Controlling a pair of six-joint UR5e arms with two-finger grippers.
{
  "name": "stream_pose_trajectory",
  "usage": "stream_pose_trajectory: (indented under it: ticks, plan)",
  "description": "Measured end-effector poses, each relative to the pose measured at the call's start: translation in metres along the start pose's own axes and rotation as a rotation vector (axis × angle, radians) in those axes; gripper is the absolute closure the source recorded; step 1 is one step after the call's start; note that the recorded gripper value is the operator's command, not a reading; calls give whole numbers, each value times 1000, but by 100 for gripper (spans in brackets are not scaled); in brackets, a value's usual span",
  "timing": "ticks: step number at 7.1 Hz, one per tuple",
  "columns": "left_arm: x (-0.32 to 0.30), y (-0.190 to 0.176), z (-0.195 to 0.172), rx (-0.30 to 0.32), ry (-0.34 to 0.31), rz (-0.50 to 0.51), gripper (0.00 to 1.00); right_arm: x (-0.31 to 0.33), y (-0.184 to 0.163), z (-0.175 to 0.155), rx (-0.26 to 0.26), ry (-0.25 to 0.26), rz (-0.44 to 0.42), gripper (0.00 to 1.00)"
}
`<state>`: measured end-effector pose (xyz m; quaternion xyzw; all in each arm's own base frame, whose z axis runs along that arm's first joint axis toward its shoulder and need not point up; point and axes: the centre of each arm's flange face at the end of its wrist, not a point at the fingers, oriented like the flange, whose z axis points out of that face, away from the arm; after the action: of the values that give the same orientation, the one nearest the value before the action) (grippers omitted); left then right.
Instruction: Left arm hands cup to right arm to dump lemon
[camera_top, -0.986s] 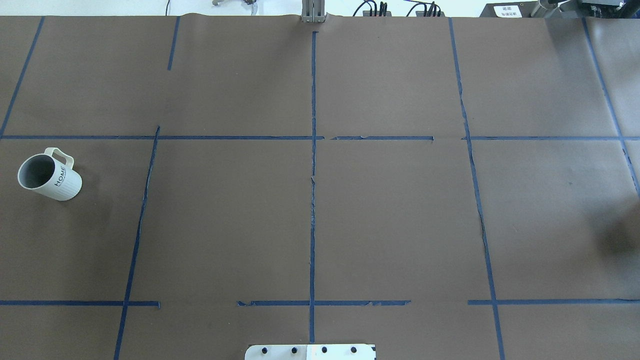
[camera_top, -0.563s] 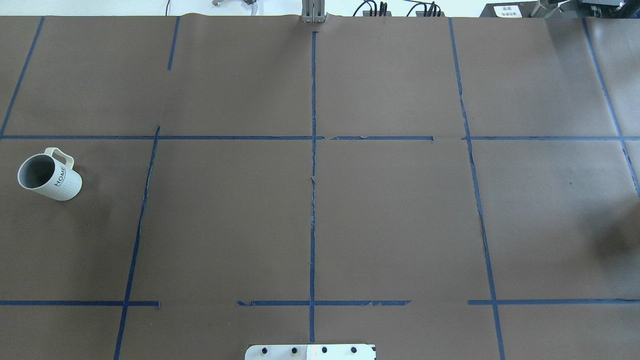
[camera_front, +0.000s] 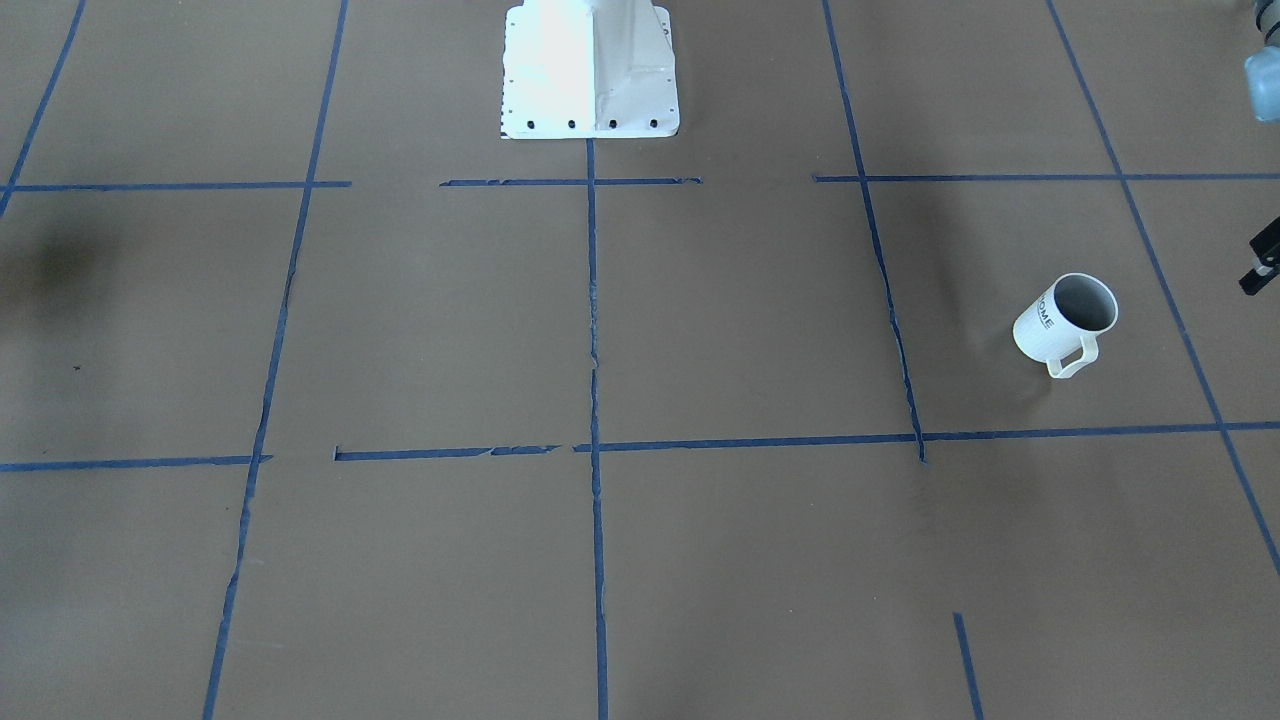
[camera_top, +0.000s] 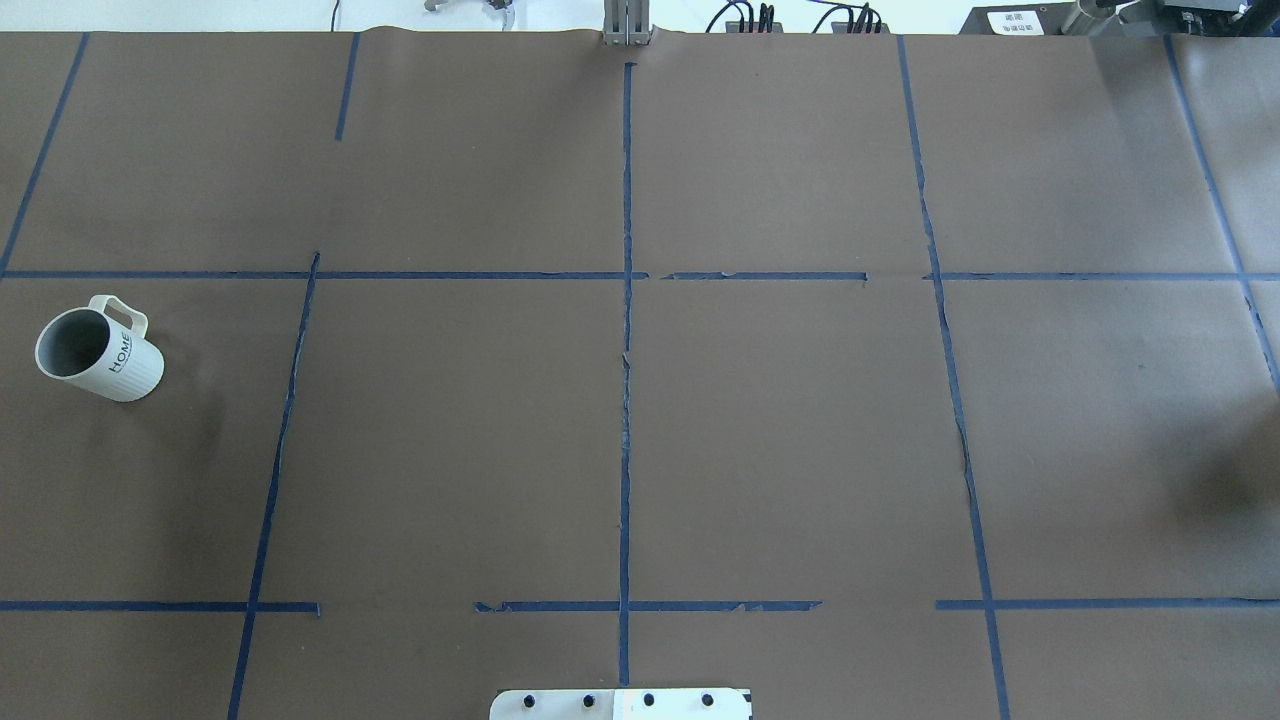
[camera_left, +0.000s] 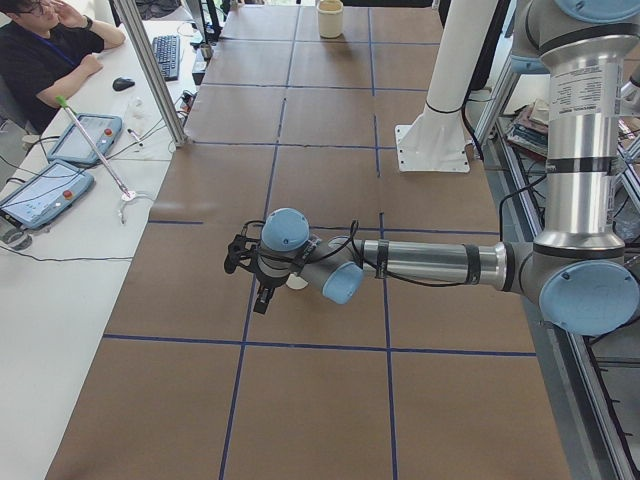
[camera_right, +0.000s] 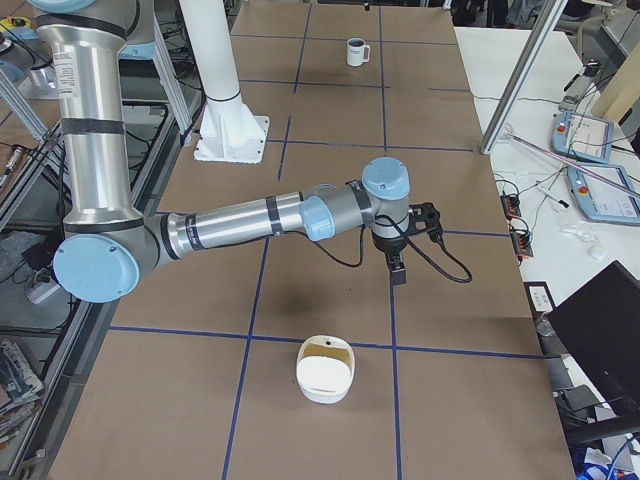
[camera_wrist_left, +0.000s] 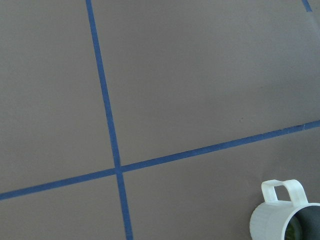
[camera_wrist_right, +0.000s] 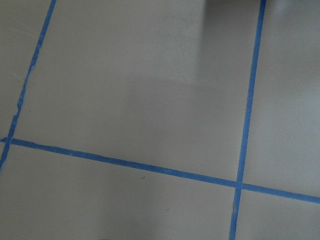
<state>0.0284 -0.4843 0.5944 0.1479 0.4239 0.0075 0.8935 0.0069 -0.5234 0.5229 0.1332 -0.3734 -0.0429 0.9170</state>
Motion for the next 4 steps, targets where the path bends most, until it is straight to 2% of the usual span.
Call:
stream_pose_trajectory:
  ticks: [2,4]
  plan:
    - [27,3,13,-14,24,-71,12,2,4,2,0,-1,-5,0]
    - [53,8,34,-35,8,-58,12,4,7,3,-5,0,-4,0]
